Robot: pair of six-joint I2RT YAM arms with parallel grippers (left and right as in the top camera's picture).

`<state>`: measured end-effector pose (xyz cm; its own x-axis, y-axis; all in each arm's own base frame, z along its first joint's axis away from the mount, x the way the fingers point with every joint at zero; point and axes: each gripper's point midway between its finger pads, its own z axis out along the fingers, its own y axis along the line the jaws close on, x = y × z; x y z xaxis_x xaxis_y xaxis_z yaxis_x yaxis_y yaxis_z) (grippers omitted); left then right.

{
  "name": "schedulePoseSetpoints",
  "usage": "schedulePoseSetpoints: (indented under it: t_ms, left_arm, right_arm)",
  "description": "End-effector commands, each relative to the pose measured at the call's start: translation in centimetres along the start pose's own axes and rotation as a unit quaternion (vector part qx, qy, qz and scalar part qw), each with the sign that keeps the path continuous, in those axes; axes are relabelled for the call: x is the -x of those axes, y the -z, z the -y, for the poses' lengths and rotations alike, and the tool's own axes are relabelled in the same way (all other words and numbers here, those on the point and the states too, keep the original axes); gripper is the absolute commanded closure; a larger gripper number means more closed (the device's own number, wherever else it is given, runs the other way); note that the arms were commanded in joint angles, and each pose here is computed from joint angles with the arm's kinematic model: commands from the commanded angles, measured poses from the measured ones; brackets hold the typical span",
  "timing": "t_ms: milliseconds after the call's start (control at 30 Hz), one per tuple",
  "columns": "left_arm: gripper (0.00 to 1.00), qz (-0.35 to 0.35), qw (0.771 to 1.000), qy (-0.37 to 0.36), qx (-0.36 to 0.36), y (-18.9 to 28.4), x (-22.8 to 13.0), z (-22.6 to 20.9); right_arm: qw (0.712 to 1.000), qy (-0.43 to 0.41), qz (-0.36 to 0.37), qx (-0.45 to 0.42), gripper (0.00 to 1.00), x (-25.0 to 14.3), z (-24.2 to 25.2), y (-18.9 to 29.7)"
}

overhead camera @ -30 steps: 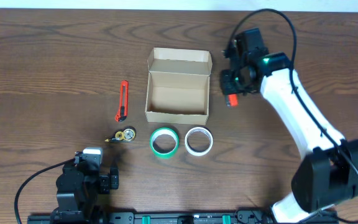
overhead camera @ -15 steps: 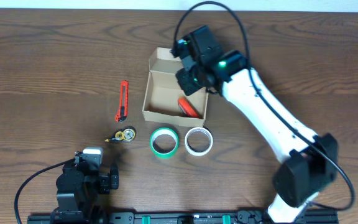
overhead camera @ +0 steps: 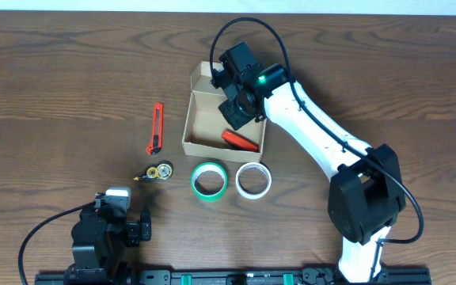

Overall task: Pack container
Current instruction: 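Carry the stapler with the right gripper and drop it into the box, then move the right gripper to the white tape roll and grasp it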

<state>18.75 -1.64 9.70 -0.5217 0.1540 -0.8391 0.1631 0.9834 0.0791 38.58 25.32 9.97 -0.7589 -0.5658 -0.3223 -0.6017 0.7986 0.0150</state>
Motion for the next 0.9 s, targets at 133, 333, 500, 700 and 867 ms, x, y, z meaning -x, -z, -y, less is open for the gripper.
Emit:
schedulePoseSetpoints:
  t_ms: [133, 333, 500, 700, 867]
  left_arm:
    - [0.05, -0.003, 1.000, -0.002, 0.012, -0.1, -0.3, -0.4]
    - [0.05, -0.003, 1.000, -0.002, 0.012, -0.1, -0.3, -0.4]
    - [0.05, -0.003, 1.000, -0.002, 0.012, -0.1, -0.3, -0.4]
    - [0.04, -0.003, 1.000, -0.002, 0.012, -0.1, -0.3, -0.4]
    - [0.05, -0.003, 1.000, -0.003, 0.012, -0.1, -0.3, -0.4]
  right_arm:
    - [1.000, -0.005, 0.029, -0.012, 0.01, -0.4, 0.3, 7.1]
    - [0.998, -0.062, 0.014, -0.018, 0.01, -5.1, 1.5, 11.7]
    - [0.994, -0.103, 0.016, -0.022, 0.01, -10.7, 1.5, 12.3]
    - [0.977, -0.213, -0.011, -0.020, 0.01, -17.7, 0.1, 8.8]
    - [0.956, -0.290, -0.041, -0.022, 0.01, -21.1, -0.9, 4.9]
